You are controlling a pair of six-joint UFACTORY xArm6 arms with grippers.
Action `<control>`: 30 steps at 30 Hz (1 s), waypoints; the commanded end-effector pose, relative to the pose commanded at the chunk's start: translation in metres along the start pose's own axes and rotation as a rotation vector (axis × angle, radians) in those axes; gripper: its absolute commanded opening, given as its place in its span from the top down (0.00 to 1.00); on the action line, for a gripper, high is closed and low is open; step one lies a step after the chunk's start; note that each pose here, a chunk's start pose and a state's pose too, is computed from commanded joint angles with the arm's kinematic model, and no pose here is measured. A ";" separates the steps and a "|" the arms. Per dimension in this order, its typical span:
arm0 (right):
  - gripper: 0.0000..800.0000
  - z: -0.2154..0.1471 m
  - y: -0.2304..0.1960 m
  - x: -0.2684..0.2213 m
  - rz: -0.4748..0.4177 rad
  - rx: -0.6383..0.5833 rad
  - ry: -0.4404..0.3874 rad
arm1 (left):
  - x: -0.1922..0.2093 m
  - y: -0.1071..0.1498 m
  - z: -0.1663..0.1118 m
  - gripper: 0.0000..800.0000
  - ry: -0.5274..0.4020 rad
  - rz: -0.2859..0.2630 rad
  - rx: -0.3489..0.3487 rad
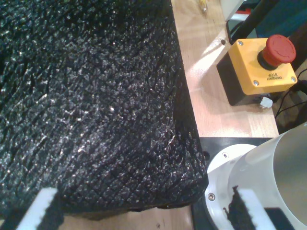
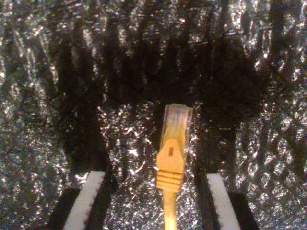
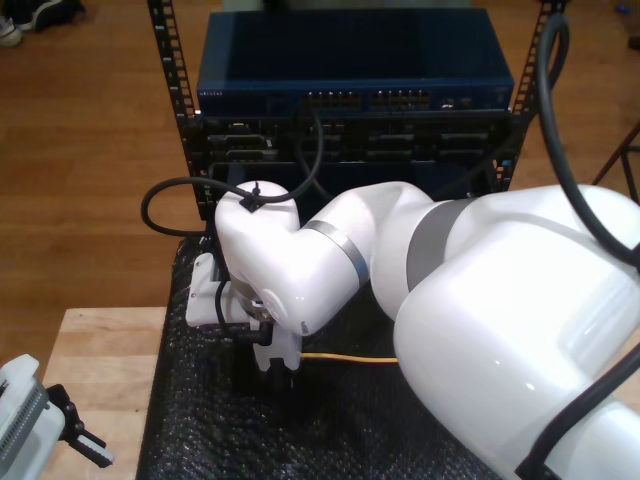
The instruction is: Grab the cable and plug it in
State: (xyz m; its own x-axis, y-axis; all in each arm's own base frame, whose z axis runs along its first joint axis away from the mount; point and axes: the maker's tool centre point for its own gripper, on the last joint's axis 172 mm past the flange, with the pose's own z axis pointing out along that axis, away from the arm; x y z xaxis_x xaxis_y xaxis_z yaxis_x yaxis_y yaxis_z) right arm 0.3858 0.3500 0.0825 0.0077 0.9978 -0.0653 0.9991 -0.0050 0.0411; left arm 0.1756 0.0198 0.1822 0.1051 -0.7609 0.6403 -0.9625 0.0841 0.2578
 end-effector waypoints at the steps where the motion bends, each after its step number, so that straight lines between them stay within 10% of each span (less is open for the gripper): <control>1: 0.49 0.000 0.000 0.000 0.000 0.000 0.000 | 0.000 0.000 0.000 0.00 0.000 -0.001 0.001; 30: 0.77 -0.002 0.005 0.000 -0.012 -0.018 -0.006 | 0.000 0.001 0.000 0.00 0.001 0.001 0.000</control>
State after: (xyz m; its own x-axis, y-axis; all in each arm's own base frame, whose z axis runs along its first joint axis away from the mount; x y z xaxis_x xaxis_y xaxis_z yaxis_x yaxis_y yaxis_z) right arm 0.3907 0.3502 0.0850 -0.0039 0.9974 -0.0714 0.9983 0.0080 0.0579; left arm 0.1751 0.0196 0.1828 0.1045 -0.7598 0.6416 -0.9626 0.0849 0.2574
